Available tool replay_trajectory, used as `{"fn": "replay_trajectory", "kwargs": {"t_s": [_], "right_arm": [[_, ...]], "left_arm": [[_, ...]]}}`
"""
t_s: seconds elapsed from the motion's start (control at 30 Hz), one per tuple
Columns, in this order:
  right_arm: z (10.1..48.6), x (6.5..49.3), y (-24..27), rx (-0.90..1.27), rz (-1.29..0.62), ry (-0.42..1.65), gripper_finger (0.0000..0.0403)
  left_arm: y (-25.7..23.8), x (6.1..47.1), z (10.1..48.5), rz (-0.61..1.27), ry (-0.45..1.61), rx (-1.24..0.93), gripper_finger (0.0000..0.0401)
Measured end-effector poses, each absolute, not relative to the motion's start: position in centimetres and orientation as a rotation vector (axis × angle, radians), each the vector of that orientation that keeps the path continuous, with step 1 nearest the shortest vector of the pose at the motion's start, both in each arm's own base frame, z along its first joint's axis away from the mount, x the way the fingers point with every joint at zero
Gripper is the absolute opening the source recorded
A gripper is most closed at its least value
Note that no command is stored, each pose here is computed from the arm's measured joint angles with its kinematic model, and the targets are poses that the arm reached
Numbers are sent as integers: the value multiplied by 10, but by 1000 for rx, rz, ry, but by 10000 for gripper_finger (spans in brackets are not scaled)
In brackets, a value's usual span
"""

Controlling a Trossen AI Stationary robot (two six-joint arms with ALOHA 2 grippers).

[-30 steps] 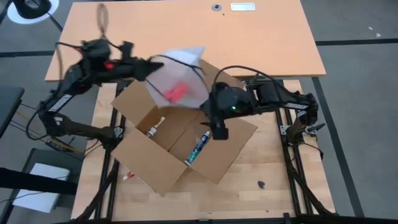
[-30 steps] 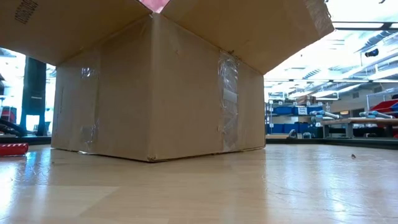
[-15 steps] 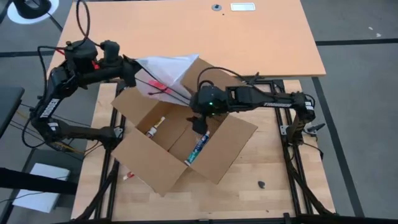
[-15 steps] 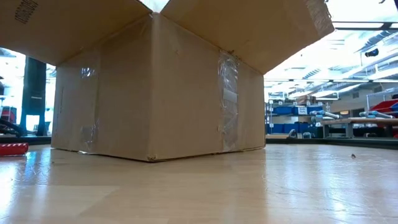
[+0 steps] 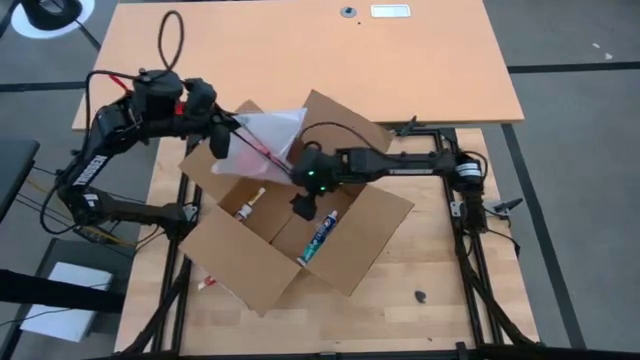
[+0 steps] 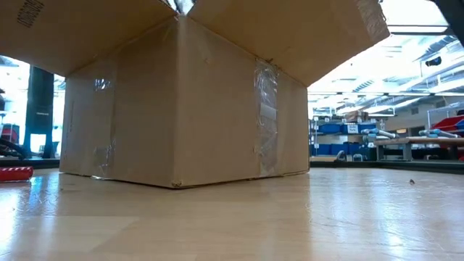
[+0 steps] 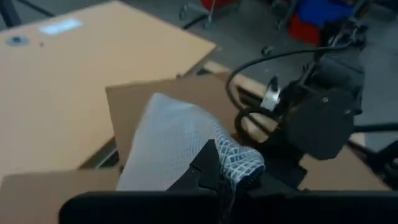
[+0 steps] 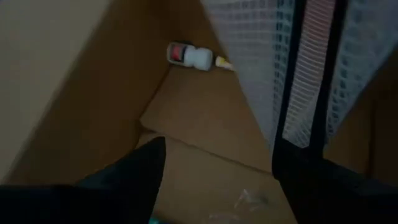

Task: Unpack boxes
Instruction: Put the blue toothpaste into the zip bag

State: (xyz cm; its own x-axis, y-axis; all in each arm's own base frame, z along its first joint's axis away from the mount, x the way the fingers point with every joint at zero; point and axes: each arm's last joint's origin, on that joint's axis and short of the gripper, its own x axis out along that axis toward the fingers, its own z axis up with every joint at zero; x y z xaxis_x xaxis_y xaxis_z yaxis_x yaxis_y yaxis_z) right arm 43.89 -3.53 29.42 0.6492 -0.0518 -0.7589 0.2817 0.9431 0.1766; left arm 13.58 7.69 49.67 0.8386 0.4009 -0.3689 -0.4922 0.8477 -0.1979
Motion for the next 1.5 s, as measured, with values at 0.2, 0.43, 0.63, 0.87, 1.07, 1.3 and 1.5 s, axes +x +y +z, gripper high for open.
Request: {"fn": "replay_trajectory", "kwargs": {"t_s": [0.2, 0.43, 0.63, 0.87, 1.07, 1.3, 1.5], "right_arm": [[292, 444, -36, 331, -73, 828, 294], [351, 419, -33, 270, -48, 717, 294], [418, 378, -30, 225, -34, 543, 294], [415, 352, -25, 193, -105, 728, 294], [355, 389, -31, 247, -72, 964, 294], [264, 427, -37, 337, -11, 1282, 294], [218, 438, -44, 353, 35, 1421, 293]], "left_arm": [[78, 131, 490, 586, 411, -242, 6], [81, 132, 485, 655, 439, -237, 6], [85, 138, 475, 685, 496, -234, 6], [87, 139, 486, 696, 409, -218, 6], [85, 128, 503, 723, 333, -202, 6], [85, 124, 504, 731, 358, -162, 6], [85, 124, 503, 723, 382, -135, 6]]}}
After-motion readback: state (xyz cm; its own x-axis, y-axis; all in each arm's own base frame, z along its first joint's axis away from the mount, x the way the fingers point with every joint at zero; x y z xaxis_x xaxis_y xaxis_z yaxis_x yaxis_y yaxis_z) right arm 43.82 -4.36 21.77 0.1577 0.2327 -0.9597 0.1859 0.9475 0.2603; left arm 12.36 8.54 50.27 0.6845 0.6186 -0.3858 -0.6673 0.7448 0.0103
